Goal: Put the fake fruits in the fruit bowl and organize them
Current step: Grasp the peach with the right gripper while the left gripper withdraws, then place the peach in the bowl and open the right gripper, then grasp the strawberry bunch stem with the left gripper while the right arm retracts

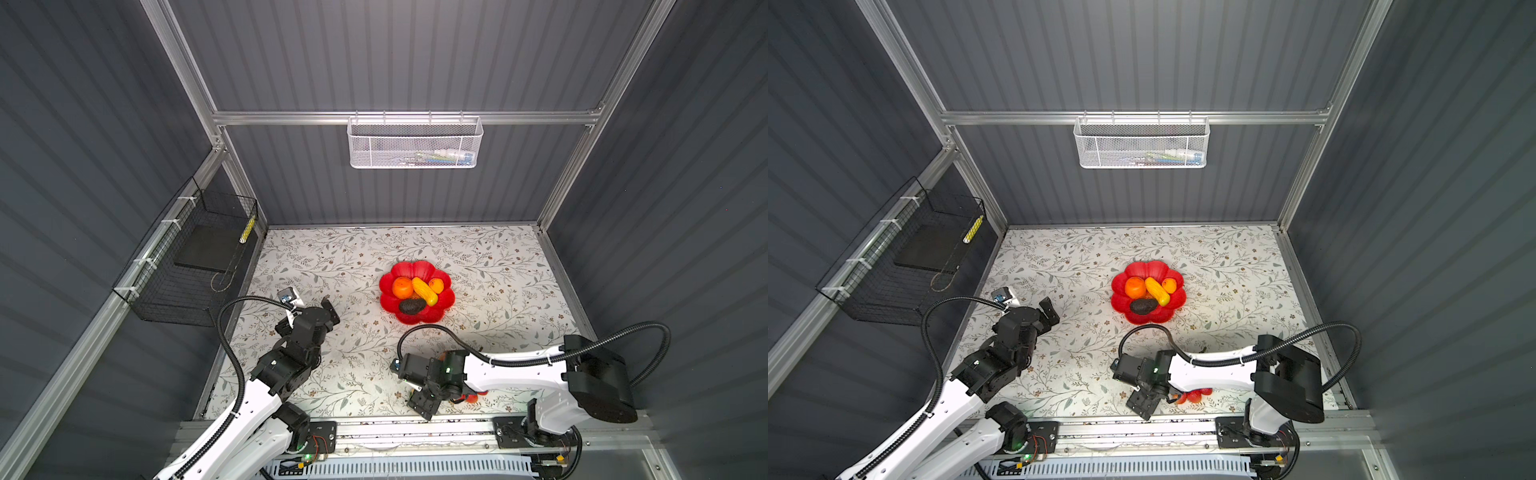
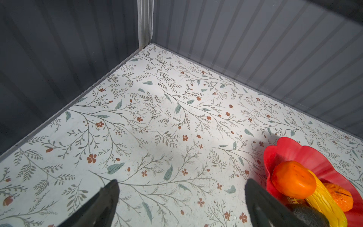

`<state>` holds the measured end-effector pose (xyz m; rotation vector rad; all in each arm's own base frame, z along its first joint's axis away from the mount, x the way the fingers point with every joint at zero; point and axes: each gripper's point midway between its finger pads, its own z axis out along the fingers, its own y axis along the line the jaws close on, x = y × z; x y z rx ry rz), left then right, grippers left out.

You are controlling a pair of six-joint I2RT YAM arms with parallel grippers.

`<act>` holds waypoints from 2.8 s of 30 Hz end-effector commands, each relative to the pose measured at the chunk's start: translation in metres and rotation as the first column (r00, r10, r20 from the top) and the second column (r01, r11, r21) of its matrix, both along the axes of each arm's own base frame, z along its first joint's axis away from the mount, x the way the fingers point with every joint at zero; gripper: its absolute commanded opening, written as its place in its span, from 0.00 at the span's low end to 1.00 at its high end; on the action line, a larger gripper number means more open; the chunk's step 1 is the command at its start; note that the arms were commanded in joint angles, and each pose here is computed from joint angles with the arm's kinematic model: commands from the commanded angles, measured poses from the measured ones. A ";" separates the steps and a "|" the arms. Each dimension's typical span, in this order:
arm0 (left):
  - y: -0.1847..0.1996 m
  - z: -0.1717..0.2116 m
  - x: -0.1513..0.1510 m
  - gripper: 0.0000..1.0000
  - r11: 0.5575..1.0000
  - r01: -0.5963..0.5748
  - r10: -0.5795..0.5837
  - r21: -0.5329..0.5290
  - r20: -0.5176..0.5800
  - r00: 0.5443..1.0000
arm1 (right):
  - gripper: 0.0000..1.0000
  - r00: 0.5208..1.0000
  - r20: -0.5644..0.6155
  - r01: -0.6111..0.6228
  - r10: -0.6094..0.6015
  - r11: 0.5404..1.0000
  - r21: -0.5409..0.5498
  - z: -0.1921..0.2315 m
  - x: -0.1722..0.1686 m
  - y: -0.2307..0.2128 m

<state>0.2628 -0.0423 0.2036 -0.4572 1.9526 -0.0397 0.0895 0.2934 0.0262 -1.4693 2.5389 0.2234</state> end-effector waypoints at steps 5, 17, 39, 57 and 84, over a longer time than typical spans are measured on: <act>0.011 -0.003 -0.004 1.00 0.999 -0.051 0.051 0.015 -0.008 0.999 | 0.49 0.999 0.035 -0.013 0.013 1.000 -0.007 0.004 0.007 0.009; 0.006 0.005 -0.005 1.00 0.998 -0.038 0.038 -0.044 0.010 0.999 | 0.40 0.907 0.124 0.369 -0.403 0.901 0.230 0.142 0.143 -0.028; 0.007 0.021 -0.014 1.00 0.998 -0.001 0.002 -0.069 0.022 1.000 | 0.54 0.804 0.099 0.567 -0.586 0.806 0.169 0.070 0.265 -0.031; -0.111 0.036 0.025 0.94 0.851 0.518 -0.519 -0.086 0.017 0.855 | 0.99 0.631 0.087 0.614 -0.771 0.565 0.550 0.174 0.275 -0.081; -0.439 -0.072 -0.091 0.87 0.151 0.975 -0.961 -0.164 -0.255 0.106 | 0.99 0.182 -0.330 0.697 -0.926 -0.115 0.708 0.165 0.241 -0.253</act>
